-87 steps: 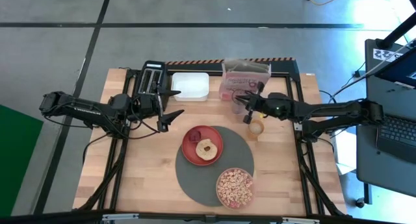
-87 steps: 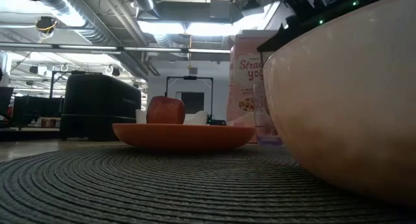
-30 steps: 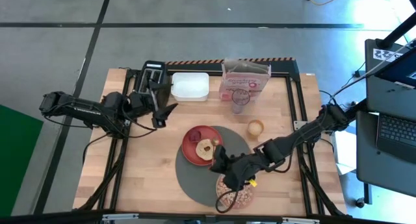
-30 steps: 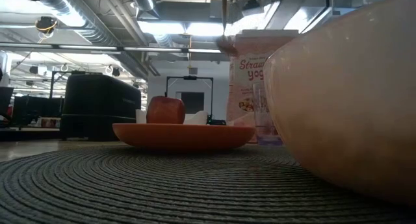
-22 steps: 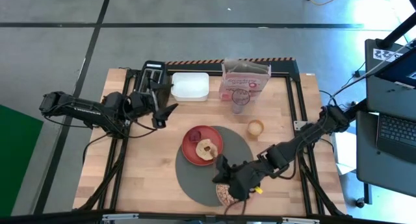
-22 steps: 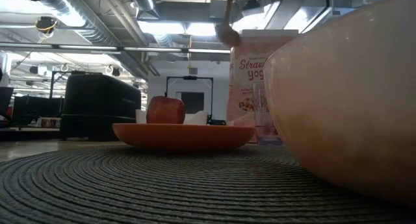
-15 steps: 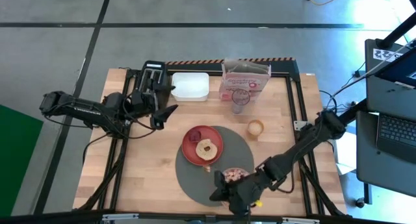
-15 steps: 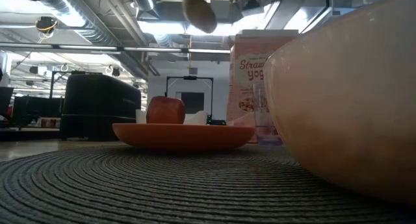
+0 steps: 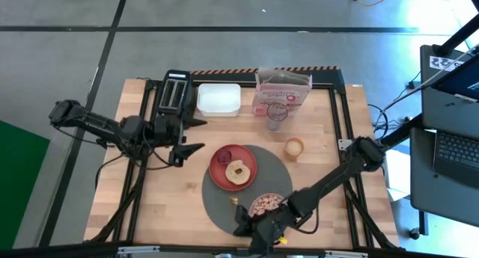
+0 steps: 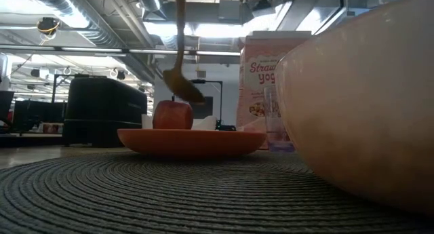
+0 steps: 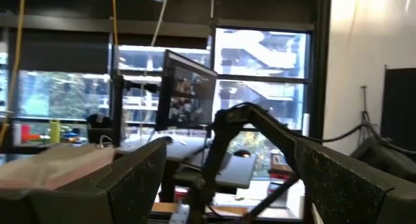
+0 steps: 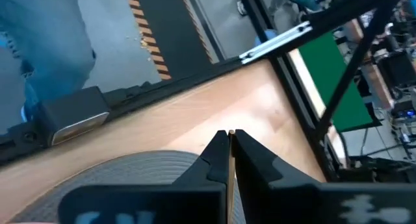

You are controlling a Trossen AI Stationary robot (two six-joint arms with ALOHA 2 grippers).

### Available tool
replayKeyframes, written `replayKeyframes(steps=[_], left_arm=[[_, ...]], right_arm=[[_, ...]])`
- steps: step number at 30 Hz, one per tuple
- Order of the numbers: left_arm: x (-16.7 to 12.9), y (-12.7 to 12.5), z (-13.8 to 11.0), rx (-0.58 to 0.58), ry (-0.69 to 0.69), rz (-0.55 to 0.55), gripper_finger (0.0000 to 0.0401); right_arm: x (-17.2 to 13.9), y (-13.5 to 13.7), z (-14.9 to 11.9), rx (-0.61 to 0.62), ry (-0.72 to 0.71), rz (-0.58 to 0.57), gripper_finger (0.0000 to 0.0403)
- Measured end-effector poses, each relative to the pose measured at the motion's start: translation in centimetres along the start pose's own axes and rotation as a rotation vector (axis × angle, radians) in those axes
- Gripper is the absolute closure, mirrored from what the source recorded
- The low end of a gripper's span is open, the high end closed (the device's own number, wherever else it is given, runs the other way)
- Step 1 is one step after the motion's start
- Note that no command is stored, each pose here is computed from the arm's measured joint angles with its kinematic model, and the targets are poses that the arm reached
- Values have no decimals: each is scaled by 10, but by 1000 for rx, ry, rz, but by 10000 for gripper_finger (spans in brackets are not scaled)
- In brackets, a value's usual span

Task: Arrange a breakfast setting
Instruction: Put the spoon on the gray place mat

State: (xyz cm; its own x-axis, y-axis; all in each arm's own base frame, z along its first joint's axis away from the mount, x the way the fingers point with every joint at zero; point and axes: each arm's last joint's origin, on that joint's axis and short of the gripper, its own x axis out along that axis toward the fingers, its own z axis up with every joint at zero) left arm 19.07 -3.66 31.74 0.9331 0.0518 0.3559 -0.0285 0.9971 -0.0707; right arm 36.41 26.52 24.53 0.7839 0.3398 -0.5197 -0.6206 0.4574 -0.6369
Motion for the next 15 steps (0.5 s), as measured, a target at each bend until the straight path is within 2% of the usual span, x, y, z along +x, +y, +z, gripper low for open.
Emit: replayKeyframes(steps=[4,11,15], left_arm=[[-2,-7,-1,-8,18,-28,67],[-4,-14,-4,-13,53,-67,67],[-7,-22,-12,-1,130,-145,67]], right_arm=[[3,-5,7,3,-32,21,392],[2,-3,5,24,43,79,392],[2,-3,5,31,51,79,392]])
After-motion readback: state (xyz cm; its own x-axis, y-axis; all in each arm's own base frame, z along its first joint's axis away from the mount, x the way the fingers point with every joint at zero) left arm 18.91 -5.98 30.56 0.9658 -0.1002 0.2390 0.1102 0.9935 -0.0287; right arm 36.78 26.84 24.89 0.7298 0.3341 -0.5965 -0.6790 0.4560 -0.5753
